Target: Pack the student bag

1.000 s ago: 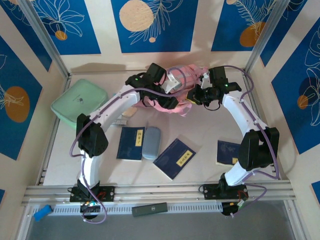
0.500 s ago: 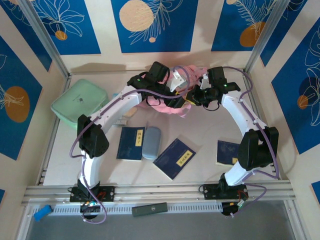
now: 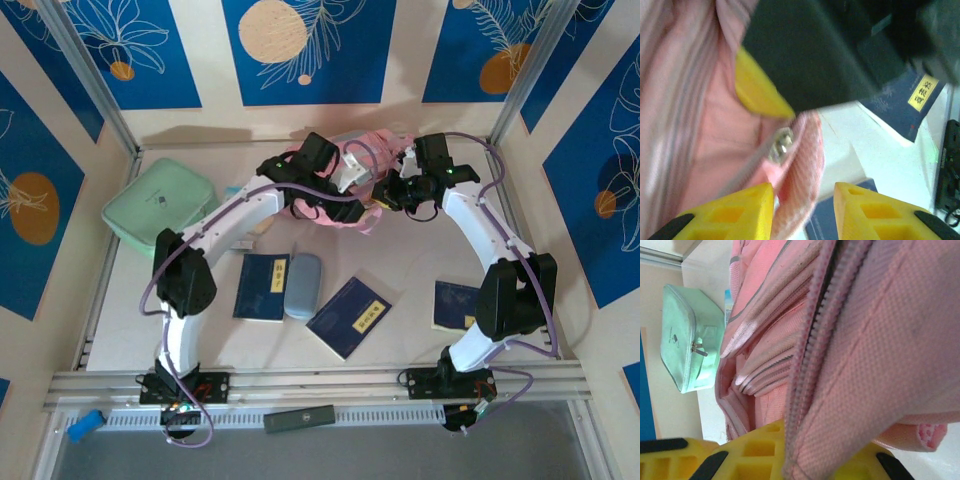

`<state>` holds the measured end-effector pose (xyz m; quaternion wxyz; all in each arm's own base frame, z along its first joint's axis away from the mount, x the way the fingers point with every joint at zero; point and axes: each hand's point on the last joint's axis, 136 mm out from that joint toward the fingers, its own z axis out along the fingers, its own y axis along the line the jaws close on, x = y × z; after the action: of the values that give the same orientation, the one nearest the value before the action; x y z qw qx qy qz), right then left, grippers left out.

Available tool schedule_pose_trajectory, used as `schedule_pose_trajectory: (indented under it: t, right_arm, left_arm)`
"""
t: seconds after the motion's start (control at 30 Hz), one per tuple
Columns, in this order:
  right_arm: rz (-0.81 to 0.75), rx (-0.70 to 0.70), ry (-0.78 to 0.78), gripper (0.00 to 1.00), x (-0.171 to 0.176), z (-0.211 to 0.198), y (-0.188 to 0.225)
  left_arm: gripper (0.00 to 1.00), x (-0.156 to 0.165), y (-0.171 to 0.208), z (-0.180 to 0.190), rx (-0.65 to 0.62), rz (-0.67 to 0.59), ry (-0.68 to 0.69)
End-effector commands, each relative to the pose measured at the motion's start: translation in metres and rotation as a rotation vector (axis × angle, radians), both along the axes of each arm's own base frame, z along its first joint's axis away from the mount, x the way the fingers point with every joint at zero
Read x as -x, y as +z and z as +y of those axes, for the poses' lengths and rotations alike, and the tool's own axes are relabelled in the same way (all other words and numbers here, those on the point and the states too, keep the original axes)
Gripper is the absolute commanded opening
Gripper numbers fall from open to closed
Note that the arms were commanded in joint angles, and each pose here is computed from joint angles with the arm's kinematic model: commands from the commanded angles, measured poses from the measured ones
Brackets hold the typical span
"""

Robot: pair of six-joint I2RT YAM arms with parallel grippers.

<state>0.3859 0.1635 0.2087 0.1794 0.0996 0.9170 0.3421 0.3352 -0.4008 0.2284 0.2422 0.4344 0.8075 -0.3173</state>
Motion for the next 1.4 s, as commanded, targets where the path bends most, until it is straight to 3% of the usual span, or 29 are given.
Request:
schedule_pose_trajectory:
  t: [0.0, 0.17, 0.37, 0.6, 0.9, 1.2, 1.37]
  right_arm:
    - [-0.187, -0.038, 0.076, 0.03, -0.011, 0.008, 0.043]
    - [-0.180, -0.044, 0.098, 0.03, -0.009, 0.010, 0.043]
    - [-0.165, -0.061, 0.110, 0.03, -0.005, 0.013, 0.041]
    - [-0.154, -0.067, 0.109, 0.03, -0.004, 0.013, 0.039]
    - [-0.146, -0.074, 0.122, 0.03, -0.005, 0.018, 0.036]
    - [-0.140, -0.071, 0.130, 0.03, -0.004, 0.022, 0.034]
    - [-0.142, -0.069, 0.126, 0.03, -0.005, 0.021, 0.034]
  left_arm:
    - [0.38, 0.012, 0.015, 0.009, -0.013, 0.007, 0.075]
    - [0.43, -0.005, 0.020, 0.027, -0.079, -0.080, 0.186]
    - [0.56, -0.008, 0.011, 0.023, -0.148, -0.122, 0.061]
    - [0.61, -0.009, 0.011, 0.014, -0.148, -0.131, -0.034]
    - [0.60, -0.014, 0.000, 0.000, -0.133, -0.112, -0.094]
    - [0.46, -0.027, -0.001, -0.004, -0.144, -0.129, -0.094]
    - [0.44, -0.023, -0.005, 0.000, -0.158, -0.107, -0.106]
